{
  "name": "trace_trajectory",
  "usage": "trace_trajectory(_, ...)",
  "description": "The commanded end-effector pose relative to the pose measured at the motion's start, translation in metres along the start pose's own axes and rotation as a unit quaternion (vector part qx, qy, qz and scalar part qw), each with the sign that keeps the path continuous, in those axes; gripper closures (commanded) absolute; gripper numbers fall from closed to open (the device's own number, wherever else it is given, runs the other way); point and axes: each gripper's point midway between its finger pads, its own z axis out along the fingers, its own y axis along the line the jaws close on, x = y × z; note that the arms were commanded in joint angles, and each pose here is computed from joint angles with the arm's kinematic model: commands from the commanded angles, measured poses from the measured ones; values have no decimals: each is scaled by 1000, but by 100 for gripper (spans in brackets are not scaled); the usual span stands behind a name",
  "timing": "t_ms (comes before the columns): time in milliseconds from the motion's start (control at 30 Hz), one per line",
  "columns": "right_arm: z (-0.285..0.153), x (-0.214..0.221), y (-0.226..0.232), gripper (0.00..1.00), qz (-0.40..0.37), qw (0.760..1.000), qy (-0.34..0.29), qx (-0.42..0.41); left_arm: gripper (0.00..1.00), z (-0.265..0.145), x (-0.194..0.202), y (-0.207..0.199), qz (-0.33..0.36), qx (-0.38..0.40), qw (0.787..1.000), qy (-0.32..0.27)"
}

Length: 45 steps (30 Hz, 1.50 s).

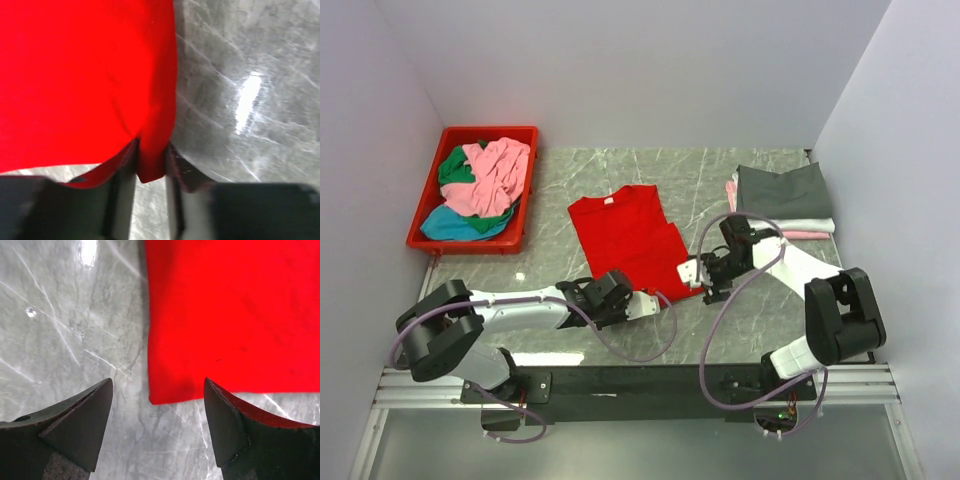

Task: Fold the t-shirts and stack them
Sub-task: Fold the tshirt

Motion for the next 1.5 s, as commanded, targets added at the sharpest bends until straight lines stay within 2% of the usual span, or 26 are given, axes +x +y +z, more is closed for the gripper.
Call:
trace_trajectory(0, 5, 3, -19, 21, -68, 996, 45, 43, 73, 3, 5, 2, 0, -9, 1000, 13)
trace_trajectory(33, 10, 6, -14, 21, -63, 996, 52, 40, 81, 3, 4, 1, -2, -9, 1000, 9)
trace_trajectory(100, 17, 7, -19, 22, -79, 993, 68, 48, 86, 2, -1, 1, -4, -7, 1000, -2)
trace_trajectory(200, 26, 17, -25, 32, -62, 991, 99, 61, 94, -2, -5, 0, -3, -3, 1000, -15)
trace_trajectory(300, 31, 21, -27, 51, -40, 991, 115, 62, 99, -8, -8, -3, 0, 3, 1000, -31)
trace_trajectory(333, 33, 22, -26, 64, -27, 991, 116, 64, 99, -9, -6, -5, 6, 6, 999, -34)
trace_trajectory(400, 33, 21, -24, 78, -26, 991, 114, 63, 99, -15, -8, -8, 13, 14, 999, -50)
trace_trajectory(433, 33, 22, -19, 100, -19, 991, 113, 62, 99, -16, -7, -12, 21, 22, 998, -54)
trace_trajectory(500, 27, 17, -10, 100, -16, 993, 108, 55, 99, -22, -11, -20, 30, 44, 996, -74)
trace_trajectory(633, 11, -7, 25, 100, -7, 998, 63, -10, 100, -33, -22, -62, 35, 155, 982, -101)
trace_trajectory(767, -9, -30, 72, 100, 5, 997, 32, -69, 100, -47, -31, -100, 61, 231, 967, -91)
trace_trajectory(867, -19, -41, 64, 100, 13, 999, 28, -40, 100, -50, -30, -101, 67, 234, 966, -88)
trace_trajectory(967, -27, -49, 29, 100, 34, 999, 28, 14, 100, -51, -29, -74, 57, 188, 975, -101)
trace_trajectory(1100, -34, -61, -28, 100, 69, 996, 25, 50, 100, -65, -39, -12, 7, 108, 981, -161)
trace_trajectory(1133, -36, -66, -53, 100, 90, 994, 22, 65, 100, -67, -35, 11, -8, 76, 984, -164)
trace_trajectory(1200, -46, -77, -97, 100, 85, 991, 17, 102, 100, -70, -37, 42, -23, 31, 982, -184)
trace_trajectory(1233, -36, -70, -109, 100, 114, 989, 18, 93, 100, -73, -30, 67, -47, 0, 981, -187)
trace_trajectory(1300, -44, -83, -145, 100, 124, 986, 7, 116, 100, -72, -30, 91, -58, -26, 979, -195)
trace_trajectory(1333, -31, -75, -154, 100, 145, 984, 10, 104, 100, -72, -26, 109, -68, -50, 977, -196)
trace_trajectory(1367, -37, -85, -174, 100, 149, 981, -1, 123, 100, -65, -22, 116, -73, -53, 979, -186)
trace_trajectory(1467, -24, -78, -200, 100, 176, 976, -7, 131, 100, -65, -14, 151, -94, -84, 975, -181)
